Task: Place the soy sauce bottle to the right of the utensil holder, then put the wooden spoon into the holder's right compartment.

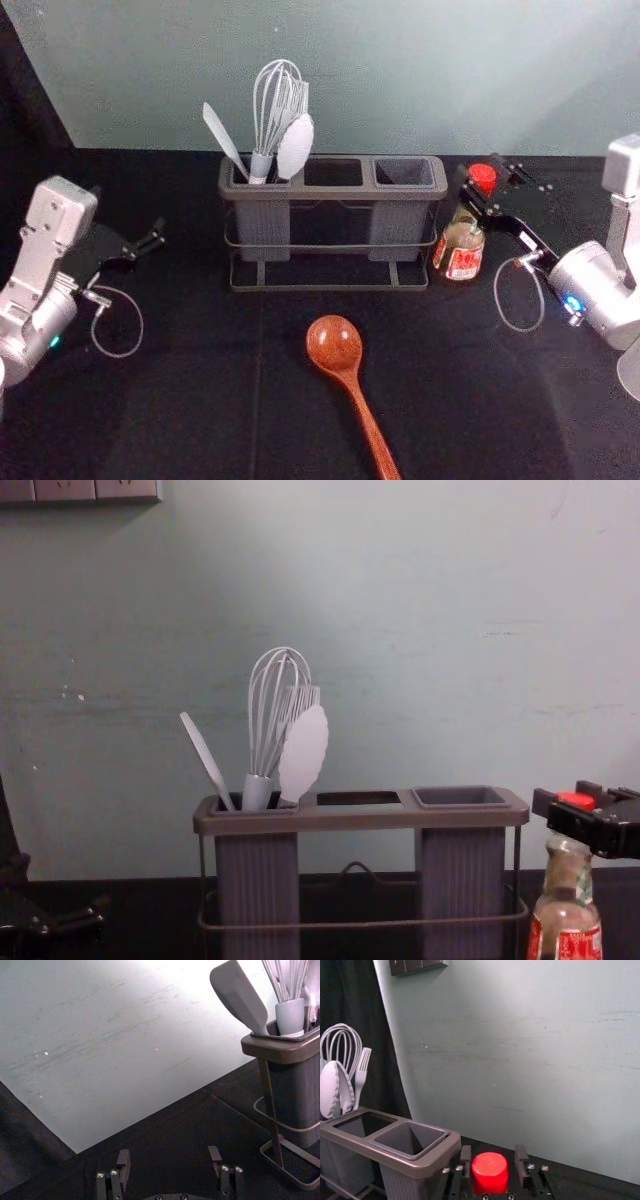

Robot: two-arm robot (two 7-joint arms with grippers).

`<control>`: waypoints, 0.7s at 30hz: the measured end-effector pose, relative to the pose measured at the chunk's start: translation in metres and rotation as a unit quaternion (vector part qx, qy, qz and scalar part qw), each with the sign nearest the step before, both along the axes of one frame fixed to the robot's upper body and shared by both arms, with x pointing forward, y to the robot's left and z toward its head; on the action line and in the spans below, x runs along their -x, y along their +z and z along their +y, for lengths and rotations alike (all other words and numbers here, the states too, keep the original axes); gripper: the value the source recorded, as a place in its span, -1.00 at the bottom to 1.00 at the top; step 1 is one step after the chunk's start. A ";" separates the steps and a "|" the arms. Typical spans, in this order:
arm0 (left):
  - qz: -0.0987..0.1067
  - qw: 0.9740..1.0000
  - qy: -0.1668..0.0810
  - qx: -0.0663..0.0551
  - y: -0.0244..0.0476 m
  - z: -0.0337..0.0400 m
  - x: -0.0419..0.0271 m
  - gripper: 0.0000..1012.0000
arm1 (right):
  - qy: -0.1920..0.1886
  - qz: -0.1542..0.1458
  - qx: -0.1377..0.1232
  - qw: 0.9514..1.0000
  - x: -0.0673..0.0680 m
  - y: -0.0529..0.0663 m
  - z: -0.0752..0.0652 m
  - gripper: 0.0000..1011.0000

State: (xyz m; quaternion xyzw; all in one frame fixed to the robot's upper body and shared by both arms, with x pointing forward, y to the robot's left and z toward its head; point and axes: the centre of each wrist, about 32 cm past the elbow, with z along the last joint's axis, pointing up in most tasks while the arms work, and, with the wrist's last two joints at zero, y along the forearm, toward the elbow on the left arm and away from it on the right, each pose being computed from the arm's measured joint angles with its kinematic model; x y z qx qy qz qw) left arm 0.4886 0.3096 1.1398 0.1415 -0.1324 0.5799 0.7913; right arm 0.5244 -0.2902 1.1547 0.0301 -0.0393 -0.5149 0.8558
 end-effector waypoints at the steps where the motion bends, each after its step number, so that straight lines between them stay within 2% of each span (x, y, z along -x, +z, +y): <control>1: 0.000 1.000 0.000 0.000 0.0000 0.0001 0.0000 1.00 | 0.000 0.000 -0.001 1.000 0.000 0.000 0.000 0.14; 10: 0.000 1.000 0.000 0.000 0.0000 0.0000 0.0000 1.00 | -0.005 -0.012 -0.010 1.000 0.004 0.007 -0.004 0.69; 16: 0.000 1.000 0.000 0.000 0.0000 0.0000 0.0000 1.00 | -0.004 -0.025 -0.017 1.000 0.011 0.014 -0.005 0.97; 21: 0.000 1.000 0.000 0.000 0.0000 0.0000 0.0000 1.00 | 0.000 -0.034 -0.016 0.999 0.022 0.022 -0.004 0.99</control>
